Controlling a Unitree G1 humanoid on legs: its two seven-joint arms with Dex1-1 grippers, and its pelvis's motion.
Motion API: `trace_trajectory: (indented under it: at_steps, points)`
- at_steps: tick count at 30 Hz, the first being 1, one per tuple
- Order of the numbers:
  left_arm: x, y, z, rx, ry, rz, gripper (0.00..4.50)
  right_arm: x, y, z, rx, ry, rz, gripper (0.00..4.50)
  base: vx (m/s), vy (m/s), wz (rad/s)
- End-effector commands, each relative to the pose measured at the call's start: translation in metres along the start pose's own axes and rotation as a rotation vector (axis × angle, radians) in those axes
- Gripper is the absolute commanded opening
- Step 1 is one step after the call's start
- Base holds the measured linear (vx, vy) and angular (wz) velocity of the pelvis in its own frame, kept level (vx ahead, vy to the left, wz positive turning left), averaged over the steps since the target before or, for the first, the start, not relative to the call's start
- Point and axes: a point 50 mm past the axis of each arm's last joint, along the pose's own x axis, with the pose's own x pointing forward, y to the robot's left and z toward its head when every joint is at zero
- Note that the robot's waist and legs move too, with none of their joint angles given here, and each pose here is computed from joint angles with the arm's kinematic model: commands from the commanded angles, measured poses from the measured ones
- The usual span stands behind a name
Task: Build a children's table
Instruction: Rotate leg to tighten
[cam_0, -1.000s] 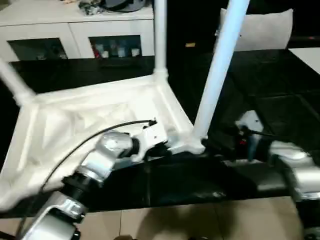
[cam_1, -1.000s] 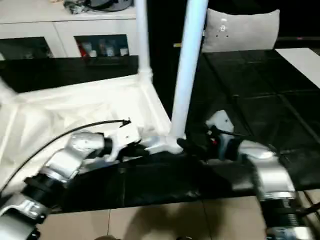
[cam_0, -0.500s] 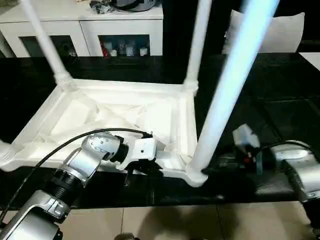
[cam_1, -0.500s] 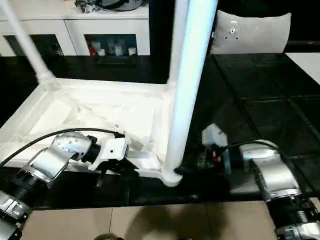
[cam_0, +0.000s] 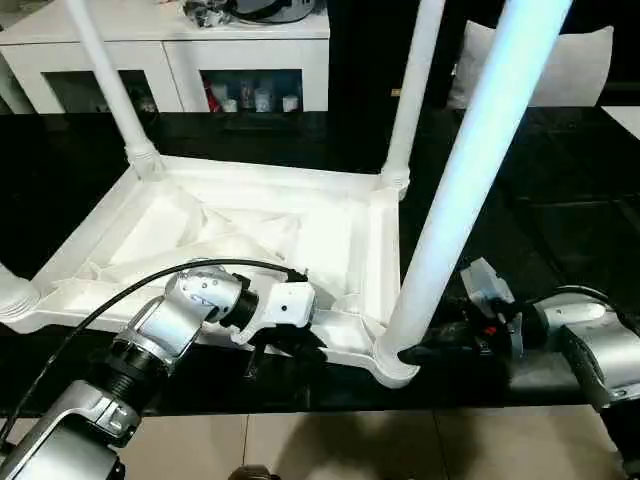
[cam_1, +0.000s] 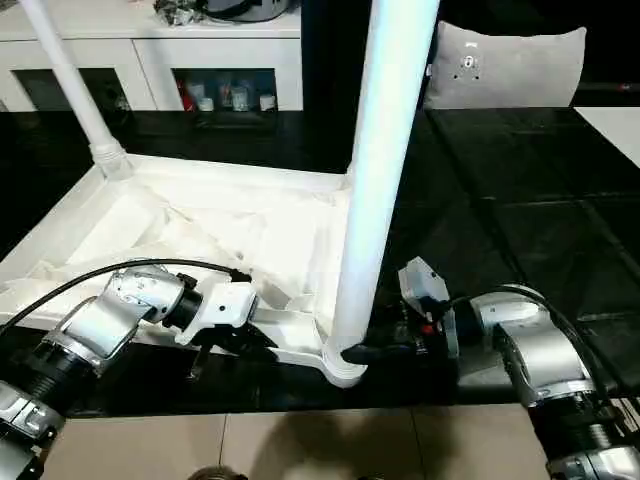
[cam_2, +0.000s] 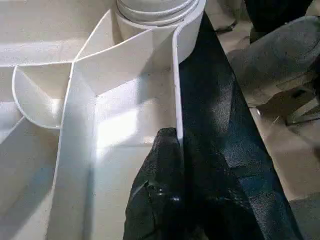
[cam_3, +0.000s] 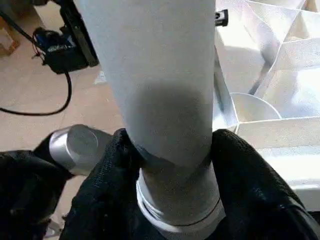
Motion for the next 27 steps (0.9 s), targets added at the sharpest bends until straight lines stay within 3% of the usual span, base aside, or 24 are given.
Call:
trace_trajectory:
  at_steps: [1, 8, 11, 12, 18, 23, 24, 27]
  points:
    - [0.005, 0.000, 0.008, 0.010, -0.026, -0.006, 0.00, 0.007, 0.007, 0.003, 0.018, -0.047, 0.052, 1.88, 0.000, 0.000, 0.00]
    - [0.017, 0.010, 0.013, -0.137, -0.069, 0.188, 0.00, 0.028, 0.004, -0.002, 0.128, -0.125, -0.161, 1.88, 0.000, 0.000, 0.00]
    - [0.021, 0.012, 0.015, -0.166, -0.078, 0.227, 0.00, 0.033, 0.000, -0.003, 0.127, -0.130, -0.236, 1.88, 0.000, 0.000, 0.00]
    - [0.029, 0.014, 0.019, -0.208, -0.091, 0.275, 0.00, 0.041, -0.010, -0.006, 0.139, -0.122, -0.368, 1.88, 0.000, 0.000, 0.00]
    - [0.050, 0.032, 0.034, -0.321, -0.107, 0.460, 0.00, 0.062, -0.042, -0.007, 0.235, -0.137, -0.772, 1.87, 0.000, 0.000, 0.00]
    - [0.057, 0.045, 0.044, -0.368, -0.120, 0.595, 0.00, 0.075, -0.057, -0.005, 0.297, -0.149, -0.982, 1.86, 0.000, 0.000, 0.00]
    - [0.057, 0.045, 0.044, -0.368, -0.120, 0.595, 0.00, 0.075, -0.057, -0.005, 0.297, -0.149, -0.982, 2.21, 0.000, 0.000, 0.00]
    - [0.060, 0.046, 0.052, -0.340, -0.121, 0.614, 0.00, 0.084, -0.058, -0.001, 0.299, -0.201, -0.985, 2.56, 0.000, 0.000, 0.00]
